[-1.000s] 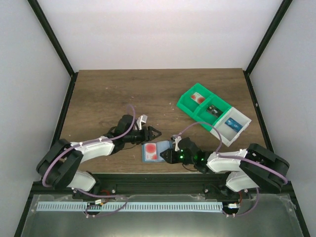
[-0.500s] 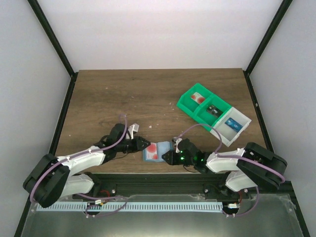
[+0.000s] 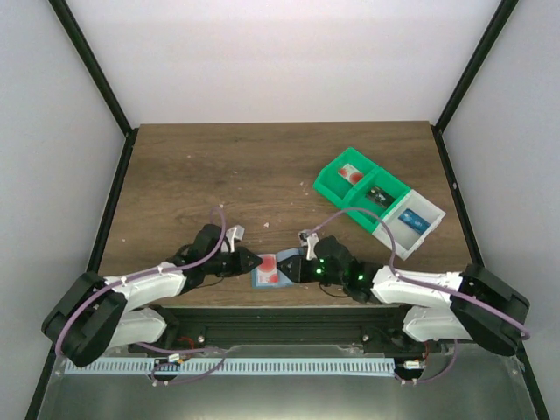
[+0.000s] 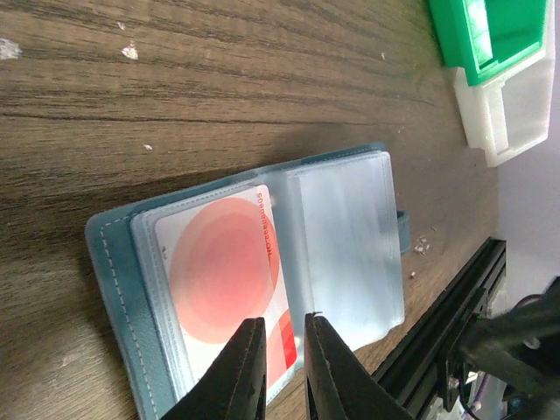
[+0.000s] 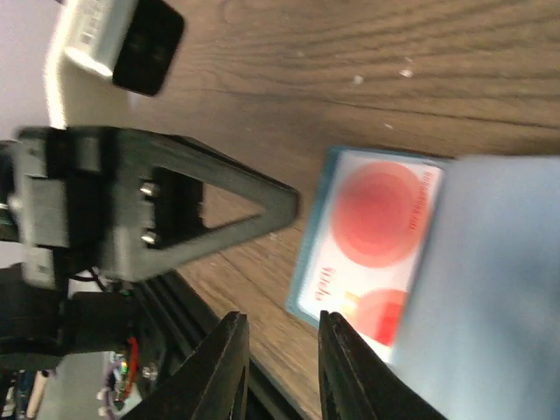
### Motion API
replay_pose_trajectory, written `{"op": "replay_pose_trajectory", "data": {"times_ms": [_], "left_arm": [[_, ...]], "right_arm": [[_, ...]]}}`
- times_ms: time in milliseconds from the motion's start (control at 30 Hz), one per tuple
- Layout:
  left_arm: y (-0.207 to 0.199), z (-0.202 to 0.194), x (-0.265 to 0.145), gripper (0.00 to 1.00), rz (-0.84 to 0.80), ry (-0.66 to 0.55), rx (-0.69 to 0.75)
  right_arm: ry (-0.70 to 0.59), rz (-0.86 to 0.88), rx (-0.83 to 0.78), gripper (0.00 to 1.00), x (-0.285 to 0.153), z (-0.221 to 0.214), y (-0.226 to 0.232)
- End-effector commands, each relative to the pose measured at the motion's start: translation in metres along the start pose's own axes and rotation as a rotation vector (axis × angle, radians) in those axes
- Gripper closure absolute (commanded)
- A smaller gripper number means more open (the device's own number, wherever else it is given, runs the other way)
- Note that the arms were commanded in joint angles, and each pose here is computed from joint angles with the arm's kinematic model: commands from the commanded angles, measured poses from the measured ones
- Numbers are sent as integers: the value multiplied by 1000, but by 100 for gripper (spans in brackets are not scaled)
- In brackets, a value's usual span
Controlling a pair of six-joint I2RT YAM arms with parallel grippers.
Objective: Take the credit cards out of the card holder
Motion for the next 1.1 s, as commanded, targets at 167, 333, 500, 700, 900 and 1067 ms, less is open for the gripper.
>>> {"op": "replay_pose_trajectory", "data": {"times_ms": [167,333,500,700,900,1067], "left_arm": [[4,-2,-2,84,-21,-9,-2],[7,-4,-2,84,-26,-6,-13],[10,-3,1,85,-13,-3,-9],[22,-6,4,87,16,-1,-17],[33,-9,6,87,38,4,-21],[42,-11,9,87,63,12,-28]], "right_arm": [[-14,35,-41,76,23,33,36],[1,-33,-41,77,39,28,20],[30,-51,-51,77,47,17,9],[60,-66,-36,77,53,4,-6],[71,-83,-20,77,53,-3,-17],[78,-99,-3,77,51,-7,-28]]}}
Point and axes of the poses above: each gripper's point midway between its finger pads, its own x axis out along the fingers, its own y axis along the line the jaws close on, z = x × y, the point moved 1 cm from there along -x, back along the fingers, and after that the axes turned 14 degrees about -x, right-handed, at the moved point
